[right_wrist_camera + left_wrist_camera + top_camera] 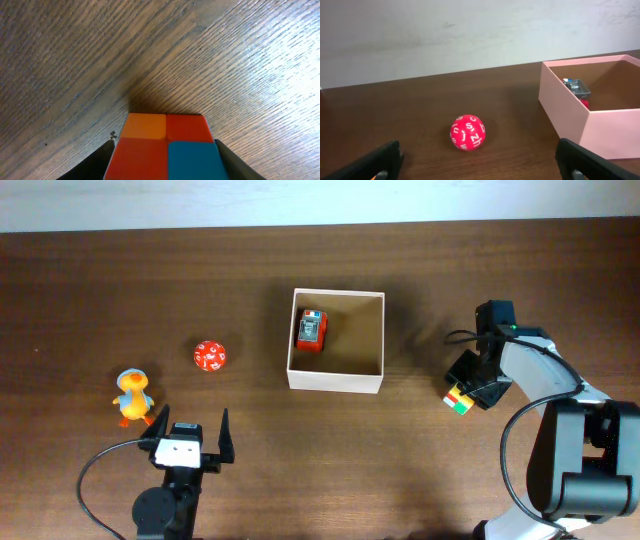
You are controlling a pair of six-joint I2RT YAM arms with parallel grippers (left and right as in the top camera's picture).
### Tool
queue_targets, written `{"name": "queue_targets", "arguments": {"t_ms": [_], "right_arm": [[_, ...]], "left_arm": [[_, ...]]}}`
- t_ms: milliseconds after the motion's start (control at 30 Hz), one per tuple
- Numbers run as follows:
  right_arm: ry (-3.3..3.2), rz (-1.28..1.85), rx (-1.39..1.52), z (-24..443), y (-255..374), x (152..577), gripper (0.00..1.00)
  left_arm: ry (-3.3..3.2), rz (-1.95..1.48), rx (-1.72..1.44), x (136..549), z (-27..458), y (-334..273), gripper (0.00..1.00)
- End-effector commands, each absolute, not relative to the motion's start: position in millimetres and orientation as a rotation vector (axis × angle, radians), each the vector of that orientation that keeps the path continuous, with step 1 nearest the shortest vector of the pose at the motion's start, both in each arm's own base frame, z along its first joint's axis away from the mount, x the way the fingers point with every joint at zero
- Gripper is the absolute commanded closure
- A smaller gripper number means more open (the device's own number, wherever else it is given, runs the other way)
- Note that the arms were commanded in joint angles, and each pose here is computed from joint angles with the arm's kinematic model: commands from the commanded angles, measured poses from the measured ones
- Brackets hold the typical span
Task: Pack container
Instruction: 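Align and close the right gripper on the Rubik's cube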
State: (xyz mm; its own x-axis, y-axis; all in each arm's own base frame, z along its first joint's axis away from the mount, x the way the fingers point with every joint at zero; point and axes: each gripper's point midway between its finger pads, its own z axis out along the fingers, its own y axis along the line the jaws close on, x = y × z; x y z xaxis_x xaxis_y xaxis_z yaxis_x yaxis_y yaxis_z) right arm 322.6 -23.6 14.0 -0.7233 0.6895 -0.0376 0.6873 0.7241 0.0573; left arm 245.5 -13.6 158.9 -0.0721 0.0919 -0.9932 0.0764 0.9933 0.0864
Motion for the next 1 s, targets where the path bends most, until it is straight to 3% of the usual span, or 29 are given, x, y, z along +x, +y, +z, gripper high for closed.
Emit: {"name": "queue_targets", "arguments": {"t_ms": [0,200,533,667,733,967], "right_arm": [[2.876,0.053,1.147,10,-22,319,0.46],[2.889,0.103,1.084,15,-17,326,0.48],[2.907,0.456,0.599,79,19,373,0.47],[2.897,0.438,0.536,104,17,381,0.47],[2.903,0.4,0.534,107,12,381,0.4],[3.029,0.224,0.282,88,0,355,0.35]], "left_arm": [[1.642,0.027,0.147,245,157,-14,0.01],[1.642,0.027,0.147,245,157,-14,0.01],[1.642,0.027,0.147,245,157,-14,0.01],[1.642,0.027,0.147,245,157,-14,0.01],[1.642,0.027,0.147,245,157,-14,0.01],[1.642,0.027,0.147,245,157,-14,0.01]]}}
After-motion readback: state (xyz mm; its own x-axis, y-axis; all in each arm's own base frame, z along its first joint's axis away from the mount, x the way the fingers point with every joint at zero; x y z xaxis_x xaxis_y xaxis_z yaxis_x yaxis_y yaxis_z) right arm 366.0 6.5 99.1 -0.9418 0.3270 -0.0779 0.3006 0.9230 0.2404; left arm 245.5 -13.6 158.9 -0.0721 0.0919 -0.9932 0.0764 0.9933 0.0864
